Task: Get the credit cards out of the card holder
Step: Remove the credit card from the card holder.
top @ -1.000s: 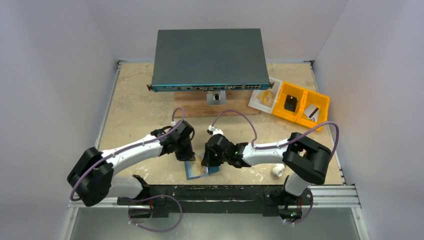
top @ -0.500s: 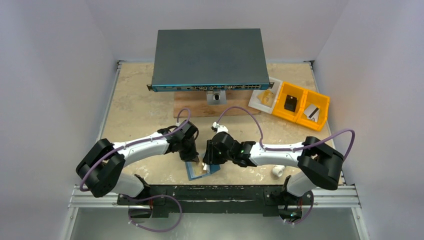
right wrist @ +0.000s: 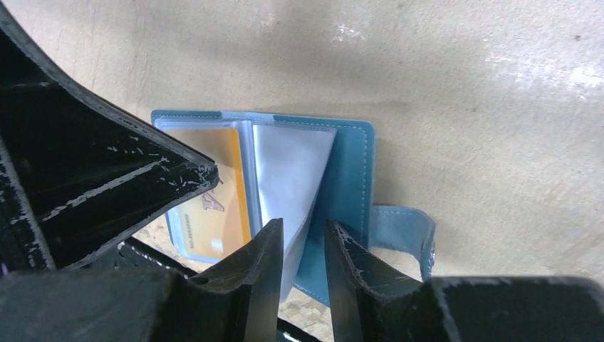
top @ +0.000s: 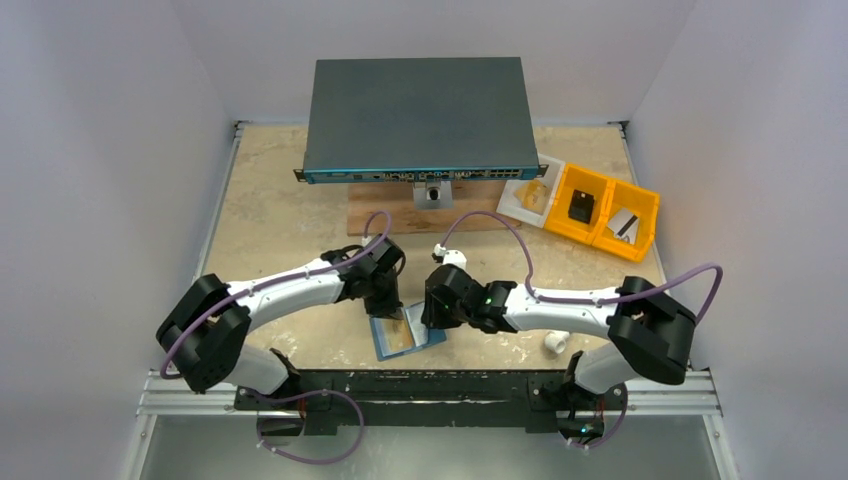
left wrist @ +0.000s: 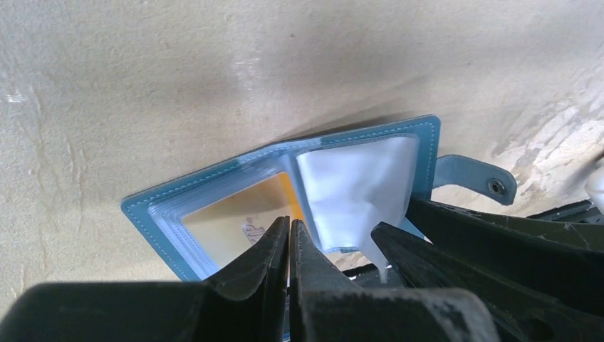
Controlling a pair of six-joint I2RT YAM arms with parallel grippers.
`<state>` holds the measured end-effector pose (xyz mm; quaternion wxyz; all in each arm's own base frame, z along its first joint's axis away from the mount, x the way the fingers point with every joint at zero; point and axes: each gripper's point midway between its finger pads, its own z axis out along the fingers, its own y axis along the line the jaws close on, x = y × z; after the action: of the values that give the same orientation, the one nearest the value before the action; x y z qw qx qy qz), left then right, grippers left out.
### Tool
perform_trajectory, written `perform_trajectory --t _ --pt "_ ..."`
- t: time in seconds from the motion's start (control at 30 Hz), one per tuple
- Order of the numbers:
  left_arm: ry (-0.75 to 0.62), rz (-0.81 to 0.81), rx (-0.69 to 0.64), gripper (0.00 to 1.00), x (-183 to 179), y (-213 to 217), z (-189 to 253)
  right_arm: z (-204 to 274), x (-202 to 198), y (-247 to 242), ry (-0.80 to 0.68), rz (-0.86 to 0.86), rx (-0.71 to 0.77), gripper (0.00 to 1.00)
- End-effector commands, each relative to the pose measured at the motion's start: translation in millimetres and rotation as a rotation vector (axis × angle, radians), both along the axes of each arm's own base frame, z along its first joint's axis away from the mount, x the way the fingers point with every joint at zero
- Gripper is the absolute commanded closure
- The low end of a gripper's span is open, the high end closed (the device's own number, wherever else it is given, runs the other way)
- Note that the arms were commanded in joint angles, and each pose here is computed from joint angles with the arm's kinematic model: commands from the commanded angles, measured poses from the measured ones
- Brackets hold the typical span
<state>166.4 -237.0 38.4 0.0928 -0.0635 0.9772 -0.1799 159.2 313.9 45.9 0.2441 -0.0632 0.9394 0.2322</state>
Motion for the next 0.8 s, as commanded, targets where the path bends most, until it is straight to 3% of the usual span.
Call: perform_trajectory --t 0.0,0.4,0.77 --pt "-0.038 -0.04 -0.007 0.97 6.0 -9.6 12.7 8.2 7.2 -12.2 -0.041 -0.049 -0.024 0.75" --pt "-0.022 -0.088 -0.061 0.96 2.3 -34.9 14.2 -22.6 -2.2 -31.7 -0.013 -0.052 -0.1 0.91" --pt "0.001 -0.088 -0.112 0.96 11.1 -61.9 1.5 -33.0 -6.4 -24.2 -0.021 -0.011 -0.138 0.94"
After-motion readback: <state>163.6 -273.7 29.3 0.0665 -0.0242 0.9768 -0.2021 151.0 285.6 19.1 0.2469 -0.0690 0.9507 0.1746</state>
